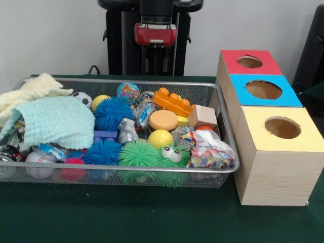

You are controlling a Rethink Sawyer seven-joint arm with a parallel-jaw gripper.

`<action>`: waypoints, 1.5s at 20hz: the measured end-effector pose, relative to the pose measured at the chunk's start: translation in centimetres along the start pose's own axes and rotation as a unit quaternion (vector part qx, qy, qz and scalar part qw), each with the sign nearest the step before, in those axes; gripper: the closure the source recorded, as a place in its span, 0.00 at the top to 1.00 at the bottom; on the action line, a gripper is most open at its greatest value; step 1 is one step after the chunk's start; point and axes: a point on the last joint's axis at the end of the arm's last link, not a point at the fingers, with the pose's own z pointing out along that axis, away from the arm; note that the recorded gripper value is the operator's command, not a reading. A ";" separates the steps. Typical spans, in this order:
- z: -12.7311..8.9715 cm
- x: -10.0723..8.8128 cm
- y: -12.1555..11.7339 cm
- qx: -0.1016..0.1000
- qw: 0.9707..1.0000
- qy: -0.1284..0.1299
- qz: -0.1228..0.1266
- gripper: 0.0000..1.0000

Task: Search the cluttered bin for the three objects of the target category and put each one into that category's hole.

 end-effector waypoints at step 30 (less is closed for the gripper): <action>-1.4 -4.7 1.4 -0.014 1.000 -0.024 0.010 1.00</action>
